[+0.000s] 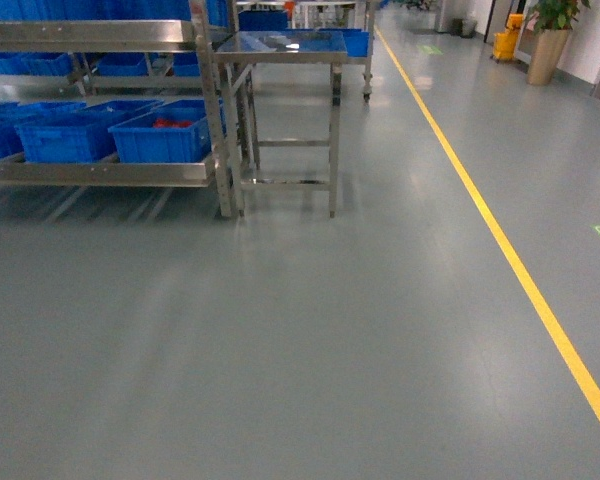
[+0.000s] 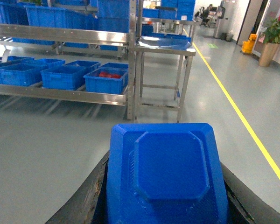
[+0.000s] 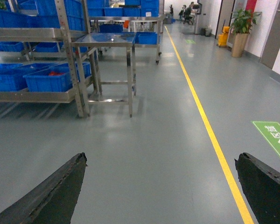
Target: Pick blue part to blue bin on bottom shelf
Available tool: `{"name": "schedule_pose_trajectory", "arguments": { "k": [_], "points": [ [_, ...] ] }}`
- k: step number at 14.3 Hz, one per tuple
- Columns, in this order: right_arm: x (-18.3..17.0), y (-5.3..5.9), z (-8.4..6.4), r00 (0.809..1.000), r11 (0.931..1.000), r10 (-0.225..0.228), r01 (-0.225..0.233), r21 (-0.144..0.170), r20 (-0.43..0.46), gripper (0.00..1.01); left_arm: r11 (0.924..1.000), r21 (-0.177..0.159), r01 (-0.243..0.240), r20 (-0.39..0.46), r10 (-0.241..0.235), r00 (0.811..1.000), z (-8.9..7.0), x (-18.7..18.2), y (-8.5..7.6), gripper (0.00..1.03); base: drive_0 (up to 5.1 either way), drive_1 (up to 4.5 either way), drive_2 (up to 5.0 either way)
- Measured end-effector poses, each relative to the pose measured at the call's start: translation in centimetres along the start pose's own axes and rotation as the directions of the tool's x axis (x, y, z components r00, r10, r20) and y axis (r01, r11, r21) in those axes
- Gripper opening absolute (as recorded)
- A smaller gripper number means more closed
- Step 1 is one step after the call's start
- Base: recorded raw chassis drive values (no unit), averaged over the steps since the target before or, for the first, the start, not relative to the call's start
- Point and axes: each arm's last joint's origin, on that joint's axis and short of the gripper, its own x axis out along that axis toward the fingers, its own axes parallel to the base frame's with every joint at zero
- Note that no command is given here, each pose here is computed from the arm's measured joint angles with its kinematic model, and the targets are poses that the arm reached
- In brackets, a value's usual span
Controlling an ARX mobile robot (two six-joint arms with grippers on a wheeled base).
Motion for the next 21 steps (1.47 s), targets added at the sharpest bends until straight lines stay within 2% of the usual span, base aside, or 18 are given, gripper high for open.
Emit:
{"name": "schedule_pose_trajectory", "arguments": {
  "k": [21],
  "points": [
    [0.00, 0.00, 0.04, 1.000, 1.0000, 0.000, 0.000, 0.000, 0.004, 0.98, 1.0000, 0.000, -0.002, -0.005, 0.002, 1.000, -0.07, 0.03, 0.01, 0.43, 0.0, 3.96, -4.1]
  ]
}}
